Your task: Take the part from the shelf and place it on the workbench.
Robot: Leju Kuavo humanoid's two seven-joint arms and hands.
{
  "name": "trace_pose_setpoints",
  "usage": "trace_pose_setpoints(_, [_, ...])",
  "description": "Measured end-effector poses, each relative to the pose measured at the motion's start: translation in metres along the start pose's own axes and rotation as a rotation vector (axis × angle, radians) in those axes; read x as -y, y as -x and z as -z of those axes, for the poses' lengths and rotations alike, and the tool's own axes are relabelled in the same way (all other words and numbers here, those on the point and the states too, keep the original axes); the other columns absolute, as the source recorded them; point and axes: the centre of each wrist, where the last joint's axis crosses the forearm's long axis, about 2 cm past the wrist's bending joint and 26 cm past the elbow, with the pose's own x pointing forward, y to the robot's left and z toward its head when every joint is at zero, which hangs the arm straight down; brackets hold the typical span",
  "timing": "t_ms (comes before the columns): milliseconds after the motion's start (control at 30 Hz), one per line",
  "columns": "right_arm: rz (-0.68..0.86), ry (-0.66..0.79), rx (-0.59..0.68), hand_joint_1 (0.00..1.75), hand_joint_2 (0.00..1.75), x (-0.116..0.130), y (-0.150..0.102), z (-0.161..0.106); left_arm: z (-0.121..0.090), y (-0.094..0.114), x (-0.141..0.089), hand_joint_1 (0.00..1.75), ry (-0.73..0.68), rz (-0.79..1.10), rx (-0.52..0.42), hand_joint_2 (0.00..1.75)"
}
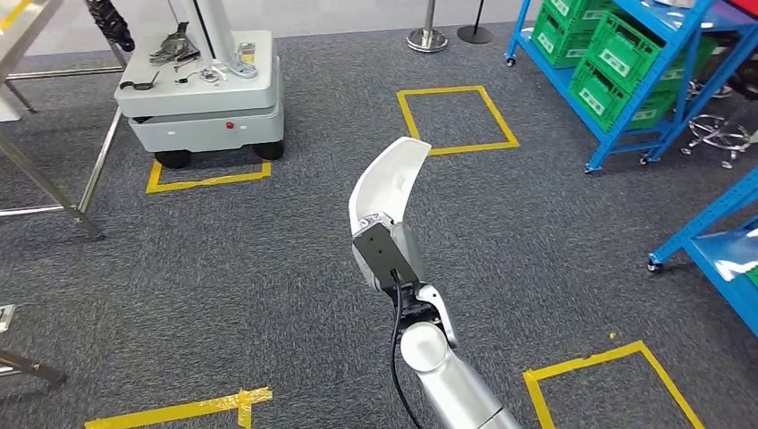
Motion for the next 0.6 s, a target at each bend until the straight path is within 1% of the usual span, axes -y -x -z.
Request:
trace_pose_setpoints(100, [-0.003,-0.004,-0.018,1.75,1.75,0.0000,0.0046,-0.0070,-0.0008,0.0038,0.0014,0.00,0.002,-0.004,-0.009,1.75])
trace_pose_setpoints(200, [-0.007,-0.004,-0.019,1.75,1.75,0.0004,0.0055,-0.0085,-0.0015,0.0066,0.0025,0.00,0.003,-0.006,-0.013,1.75])
trace_pose_setpoints(433, [-0.010,0.000,-0.008,1.75,1.75,0.0011,0.0045,-0.0079,-0.0012,0.0076,0.0044,0.00,0.006,-0.008,-0.010,1.75])
trace_pose_setpoints(600, [-0.010,0.002,-0.009,1.75,1.75,0.0019,0.0052,-0.0087,0.0000,0.0033,0.0034,0.00,0.005,-0.005,0.001,1.75])
